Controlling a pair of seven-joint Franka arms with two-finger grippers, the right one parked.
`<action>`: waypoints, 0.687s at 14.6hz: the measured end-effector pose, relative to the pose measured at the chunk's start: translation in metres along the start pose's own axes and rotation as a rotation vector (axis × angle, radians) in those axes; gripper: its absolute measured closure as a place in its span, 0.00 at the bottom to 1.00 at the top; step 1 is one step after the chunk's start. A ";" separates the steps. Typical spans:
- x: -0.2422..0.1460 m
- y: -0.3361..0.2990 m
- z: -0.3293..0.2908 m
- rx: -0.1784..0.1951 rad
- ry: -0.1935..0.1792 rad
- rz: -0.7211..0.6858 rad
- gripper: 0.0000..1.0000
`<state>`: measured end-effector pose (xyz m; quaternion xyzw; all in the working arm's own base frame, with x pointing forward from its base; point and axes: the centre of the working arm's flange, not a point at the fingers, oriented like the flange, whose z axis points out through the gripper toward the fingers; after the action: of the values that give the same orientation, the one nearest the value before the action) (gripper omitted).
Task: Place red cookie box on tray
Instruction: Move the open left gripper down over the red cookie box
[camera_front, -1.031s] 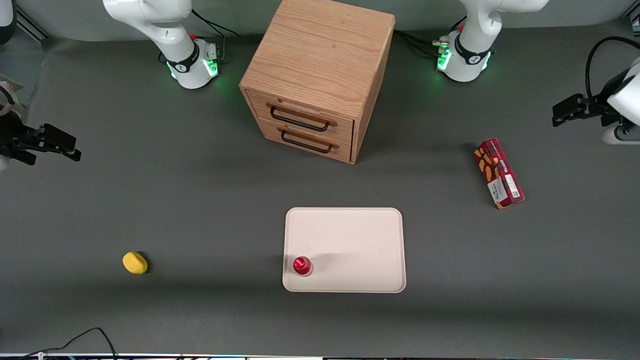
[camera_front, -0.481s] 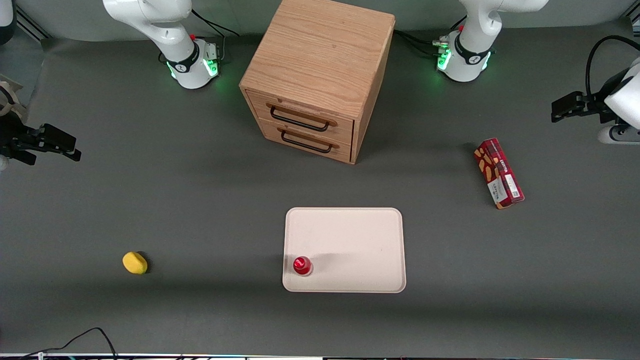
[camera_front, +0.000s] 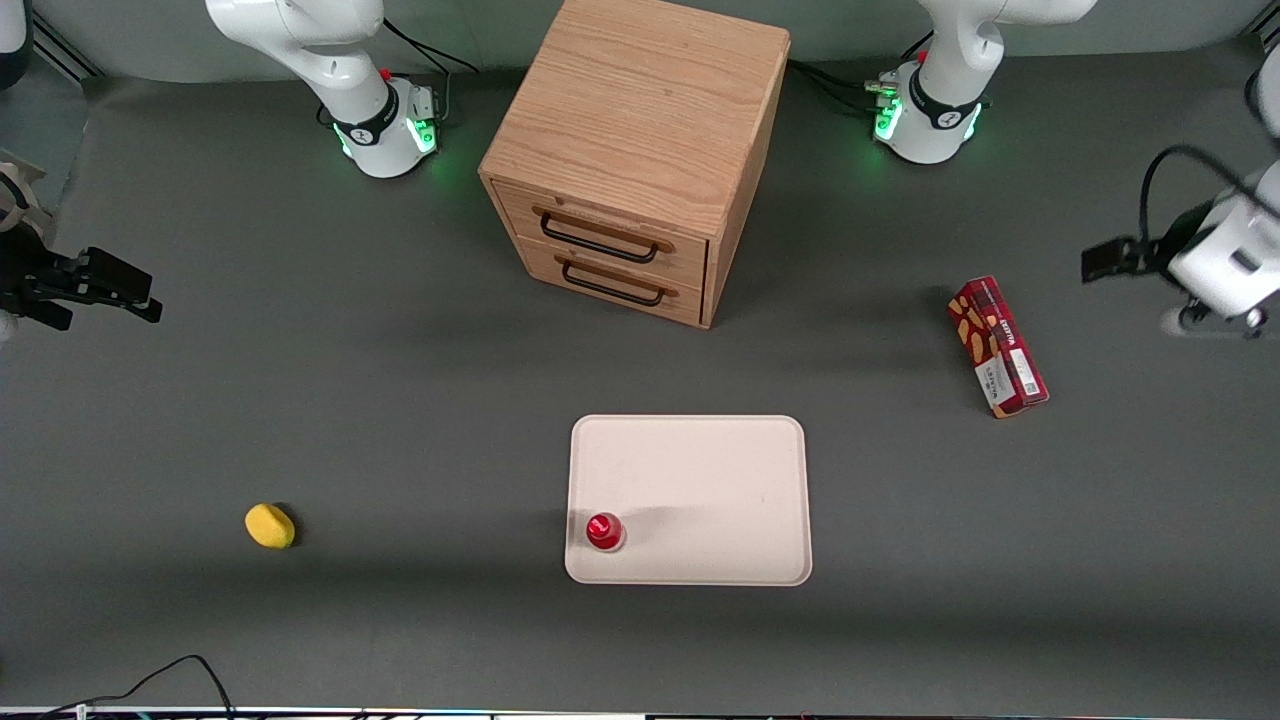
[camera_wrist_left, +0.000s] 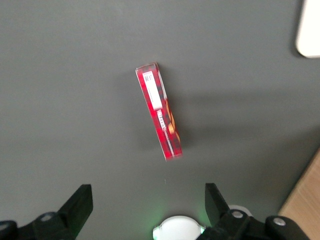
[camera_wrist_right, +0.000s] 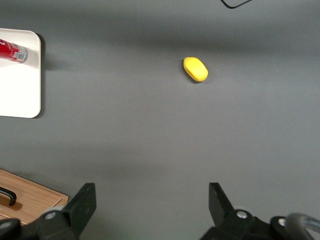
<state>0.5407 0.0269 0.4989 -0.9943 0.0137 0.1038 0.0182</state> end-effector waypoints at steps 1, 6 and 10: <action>0.006 -0.005 0.030 -0.011 0.009 -0.012 0.00; 0.014 -0.008 0.138 -0.075 0.064 -0.066 0.00; 0.011 -0.014 0.186 -0.098 0.079 -0.115 0.00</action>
<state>0.5138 0.0481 0.3149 -0.9965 -0.0480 0.0636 -0.0253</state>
